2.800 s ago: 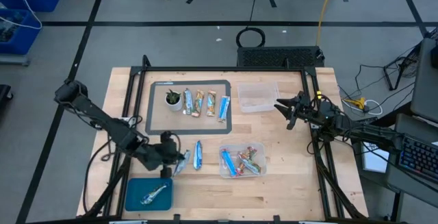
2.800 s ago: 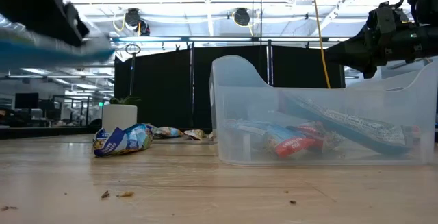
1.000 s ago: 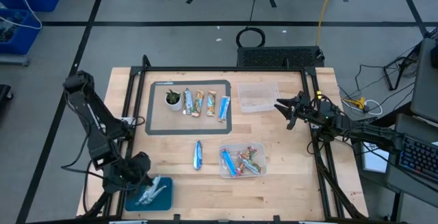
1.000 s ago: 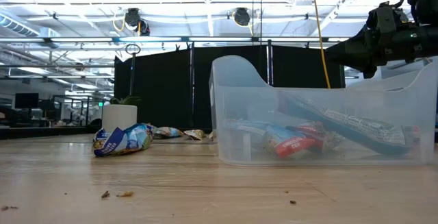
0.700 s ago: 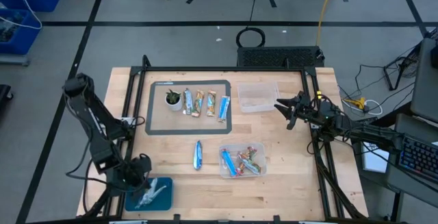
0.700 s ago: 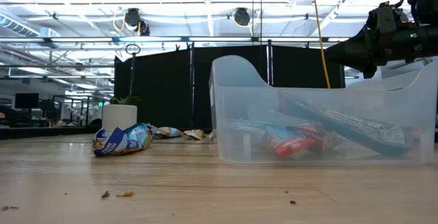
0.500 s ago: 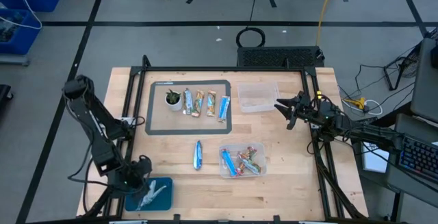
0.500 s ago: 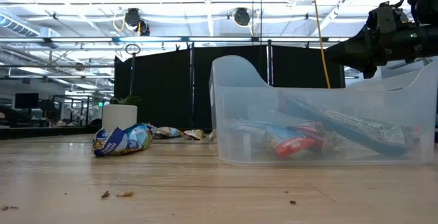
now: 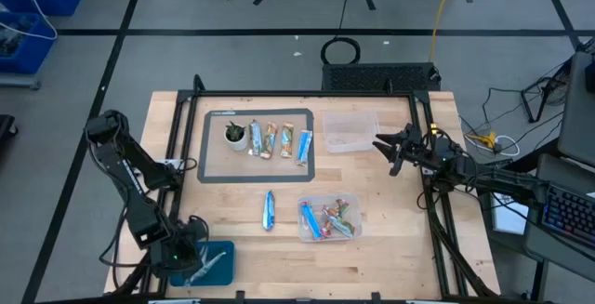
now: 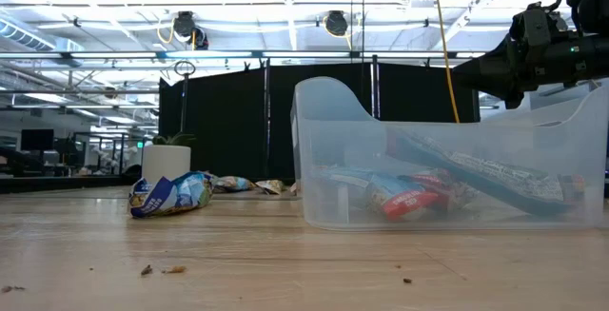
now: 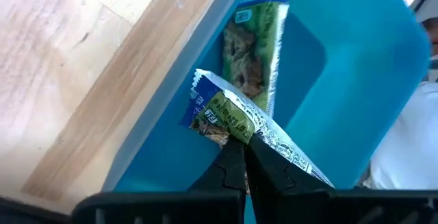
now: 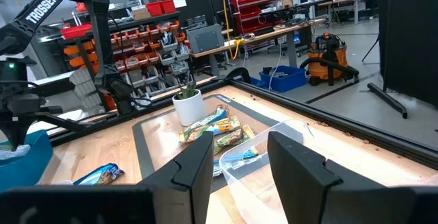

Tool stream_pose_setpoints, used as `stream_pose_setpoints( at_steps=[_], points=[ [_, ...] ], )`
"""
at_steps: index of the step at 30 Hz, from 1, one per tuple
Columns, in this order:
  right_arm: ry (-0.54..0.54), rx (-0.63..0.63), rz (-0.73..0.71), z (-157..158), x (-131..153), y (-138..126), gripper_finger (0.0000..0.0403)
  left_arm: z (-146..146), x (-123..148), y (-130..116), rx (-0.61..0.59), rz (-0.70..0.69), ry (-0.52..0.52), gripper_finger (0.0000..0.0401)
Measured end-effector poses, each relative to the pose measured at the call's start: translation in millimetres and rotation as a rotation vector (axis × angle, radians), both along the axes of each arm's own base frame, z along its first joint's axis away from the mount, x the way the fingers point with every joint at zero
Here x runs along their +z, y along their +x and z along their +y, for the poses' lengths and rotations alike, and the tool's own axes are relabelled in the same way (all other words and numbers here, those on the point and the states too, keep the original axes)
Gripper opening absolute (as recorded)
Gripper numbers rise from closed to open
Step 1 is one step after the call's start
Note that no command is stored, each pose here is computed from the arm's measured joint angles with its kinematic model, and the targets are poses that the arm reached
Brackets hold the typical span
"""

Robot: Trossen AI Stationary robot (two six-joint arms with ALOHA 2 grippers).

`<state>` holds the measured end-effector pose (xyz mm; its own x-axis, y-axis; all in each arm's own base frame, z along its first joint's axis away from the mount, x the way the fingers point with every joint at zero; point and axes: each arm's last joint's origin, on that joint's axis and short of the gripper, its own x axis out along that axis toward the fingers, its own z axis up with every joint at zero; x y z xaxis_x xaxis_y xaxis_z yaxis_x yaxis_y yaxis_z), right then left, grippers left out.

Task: Pick and place Granola Bars by type
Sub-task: Put the middle blue granola bar into the blue bin, then put the blue granola bar into the blue bin

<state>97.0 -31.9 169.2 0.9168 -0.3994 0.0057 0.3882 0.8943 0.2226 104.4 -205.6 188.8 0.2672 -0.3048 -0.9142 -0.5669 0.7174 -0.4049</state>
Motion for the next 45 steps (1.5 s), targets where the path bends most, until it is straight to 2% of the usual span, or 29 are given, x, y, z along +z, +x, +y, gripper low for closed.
stream_pose_setpoints(
  at_steps=[20, 30, 37, 40, 45],
  points=[
    [0.000, 0.000, 0.000, 0, 0, 0, 0.0130, 2, -1, -1, -0.013, 0.009, 0.021, 0.0005],
    [0.000, 0.000, 0.000, 0, 0, 0, 0.0130, 0, 3, 7, -0.003, -0.031, -0.034, 0.0078],
    [0.000, 0.000, 0.000, 0, 0, 0, 0.0130, 2, 4, 12, -0.002, -0.042, -0.042, 0.0086],
    [0.000, 0.000, 0.000, 0, 0, 0, 0.0130, 8, 10, 18, -0.032, -0.122, -0.020, 0.0087],
    [0.000, 0.000, 0.000, 0, 0, 0, 0.0130, 21, 32, 35, -0.128, -0.426, 0.063, 0.0087]
  ],
)
